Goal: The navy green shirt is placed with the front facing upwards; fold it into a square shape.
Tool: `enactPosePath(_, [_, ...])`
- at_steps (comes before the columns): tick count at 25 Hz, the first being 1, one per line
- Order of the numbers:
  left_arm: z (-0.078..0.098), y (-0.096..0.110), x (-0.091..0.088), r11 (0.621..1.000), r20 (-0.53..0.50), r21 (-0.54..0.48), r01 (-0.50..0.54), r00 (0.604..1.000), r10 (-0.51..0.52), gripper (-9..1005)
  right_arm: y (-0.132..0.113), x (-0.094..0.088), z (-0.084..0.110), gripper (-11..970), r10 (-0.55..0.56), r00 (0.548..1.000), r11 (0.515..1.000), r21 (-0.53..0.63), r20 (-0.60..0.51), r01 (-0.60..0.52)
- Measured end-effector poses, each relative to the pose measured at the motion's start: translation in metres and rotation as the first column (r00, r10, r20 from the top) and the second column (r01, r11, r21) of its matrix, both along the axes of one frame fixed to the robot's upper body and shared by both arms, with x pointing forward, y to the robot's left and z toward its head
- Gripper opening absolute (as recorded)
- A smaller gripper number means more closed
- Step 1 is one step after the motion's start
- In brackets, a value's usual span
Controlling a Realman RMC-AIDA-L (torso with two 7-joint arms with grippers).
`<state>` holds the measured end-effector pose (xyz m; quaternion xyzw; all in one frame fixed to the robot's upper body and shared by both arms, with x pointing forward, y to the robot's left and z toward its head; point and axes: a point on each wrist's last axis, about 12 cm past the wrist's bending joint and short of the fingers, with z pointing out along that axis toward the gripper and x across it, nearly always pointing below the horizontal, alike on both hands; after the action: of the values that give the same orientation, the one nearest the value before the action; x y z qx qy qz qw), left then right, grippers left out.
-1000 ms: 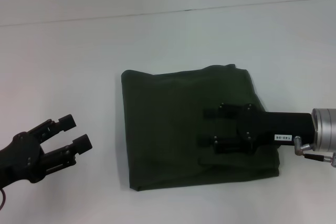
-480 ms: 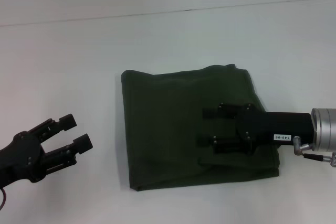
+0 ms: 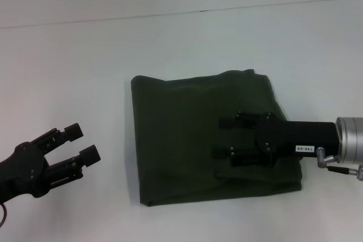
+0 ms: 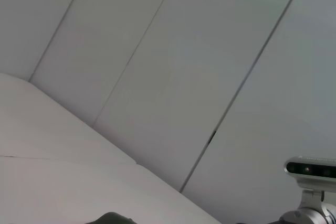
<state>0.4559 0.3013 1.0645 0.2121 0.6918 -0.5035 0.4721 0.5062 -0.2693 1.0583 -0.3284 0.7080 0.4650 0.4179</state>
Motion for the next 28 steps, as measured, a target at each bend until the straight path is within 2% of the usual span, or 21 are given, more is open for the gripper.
enactPosePath(28, [0.0011,-0.0018,0.0024,1.000,0.004,0.000,0.008,1.000,-0.008,917,0.0013,0.0018,0.0003,899,-0.001,1.000,1.000,-0.003,0.003,0.001])
